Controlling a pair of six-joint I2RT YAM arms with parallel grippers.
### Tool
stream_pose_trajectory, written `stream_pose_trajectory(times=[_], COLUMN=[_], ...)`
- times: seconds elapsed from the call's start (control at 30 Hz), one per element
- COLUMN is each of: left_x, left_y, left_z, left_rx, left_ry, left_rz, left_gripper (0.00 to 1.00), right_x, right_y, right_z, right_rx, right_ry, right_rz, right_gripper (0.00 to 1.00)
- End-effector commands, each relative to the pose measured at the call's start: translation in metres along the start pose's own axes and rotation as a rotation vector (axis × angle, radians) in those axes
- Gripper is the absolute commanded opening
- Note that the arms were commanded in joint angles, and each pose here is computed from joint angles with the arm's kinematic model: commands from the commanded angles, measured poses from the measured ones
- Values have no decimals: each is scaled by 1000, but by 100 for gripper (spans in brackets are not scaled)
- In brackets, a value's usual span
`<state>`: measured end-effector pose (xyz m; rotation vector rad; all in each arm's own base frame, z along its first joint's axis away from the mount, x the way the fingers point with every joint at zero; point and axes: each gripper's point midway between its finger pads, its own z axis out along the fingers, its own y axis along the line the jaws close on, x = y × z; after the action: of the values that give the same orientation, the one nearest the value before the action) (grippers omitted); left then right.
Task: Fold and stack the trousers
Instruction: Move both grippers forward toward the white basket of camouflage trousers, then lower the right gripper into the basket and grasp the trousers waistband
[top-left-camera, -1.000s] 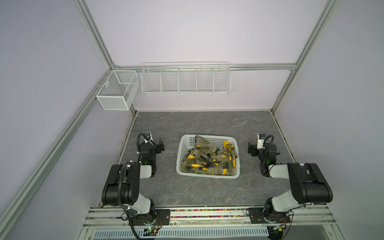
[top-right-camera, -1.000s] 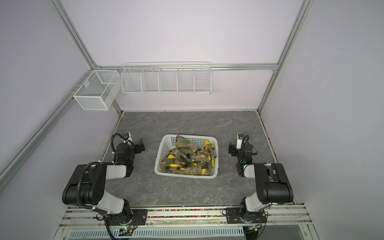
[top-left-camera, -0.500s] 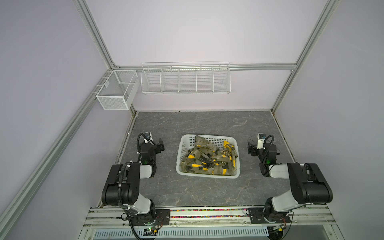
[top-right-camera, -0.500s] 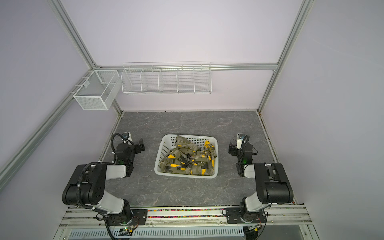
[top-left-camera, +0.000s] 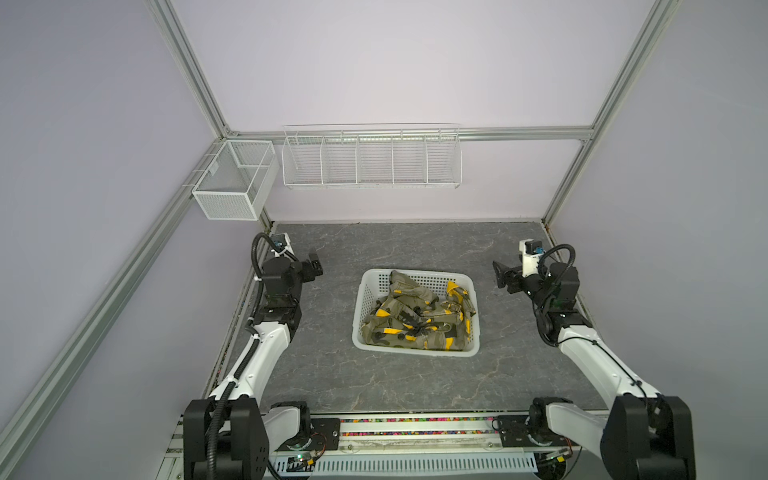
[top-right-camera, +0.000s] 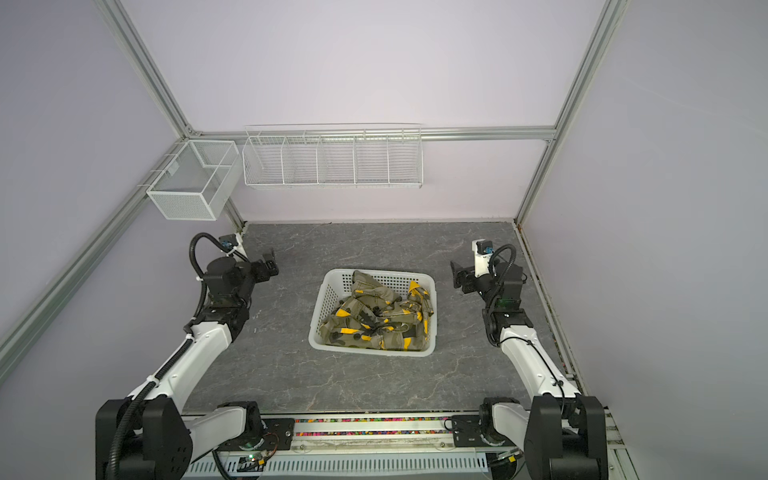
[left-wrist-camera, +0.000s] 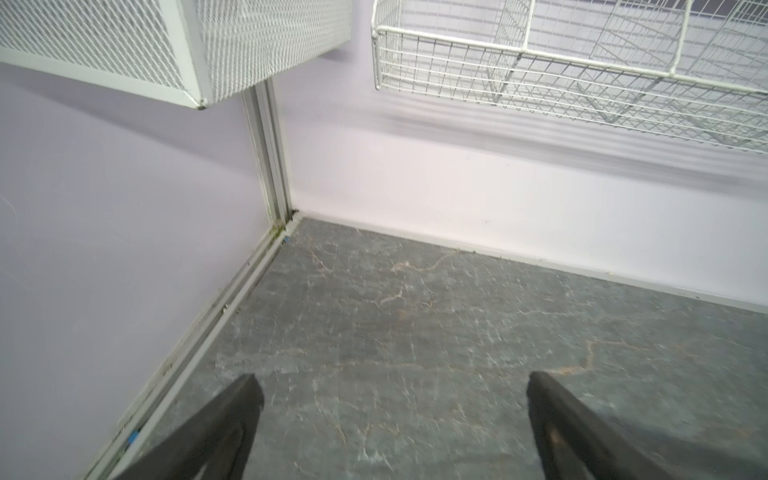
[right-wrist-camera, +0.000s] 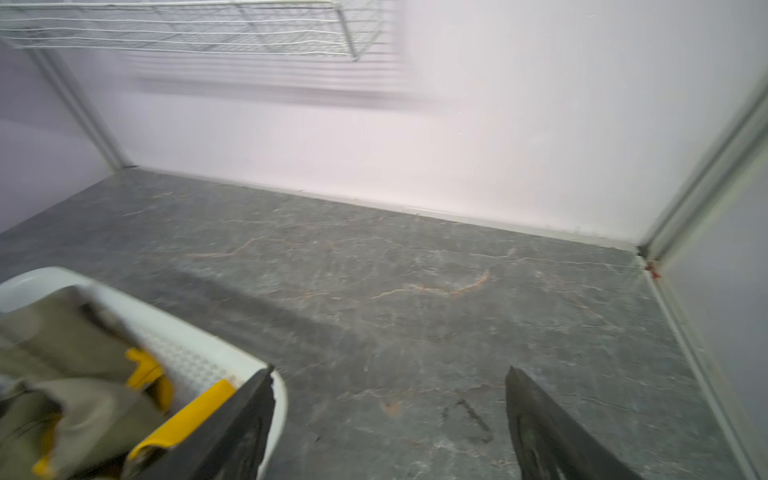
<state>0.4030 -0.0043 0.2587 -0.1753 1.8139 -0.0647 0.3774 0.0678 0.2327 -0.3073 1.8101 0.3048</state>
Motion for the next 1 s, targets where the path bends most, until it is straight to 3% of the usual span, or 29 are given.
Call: stream_pose_trajectory(times=[0.0, 0.1, 0.3, 0.47, 0.6, 0.83, 0.97], left_x=[60, 65, 85, 106, 125, 154, 164], left_y=[-11, -47, -102, -116, -128, -122, -126], left_z=[-16, -29, -59, -73, -75, -61, -57], left_rx=[-10, 147, 459, 517, 526, 440, 439], left_ry=[326, 388, 539, 643, 684, 755, 771], left_rz=[-54, -9, -53, -65, -44, -42, -65], left_gripper=[99, 99, 100, 95, 91, 76, 65], right_x=[18, 21, 38, 70, 101, 141, 162], right_y=[57, 96, 160, 202, 218, 230, 231], right_z=[-15, -28, -48, -50, -36, -4, 17], right_rx=[-267, -419, -641, -782, -799, -823, -801], right_ry=[146, 215, 361, 476, 564, 642, 674], right_rz=[3, -53, -229, -381, -546, -700, -718], right_gripper=[88, 88, 88, 88, 88, 88, 88])
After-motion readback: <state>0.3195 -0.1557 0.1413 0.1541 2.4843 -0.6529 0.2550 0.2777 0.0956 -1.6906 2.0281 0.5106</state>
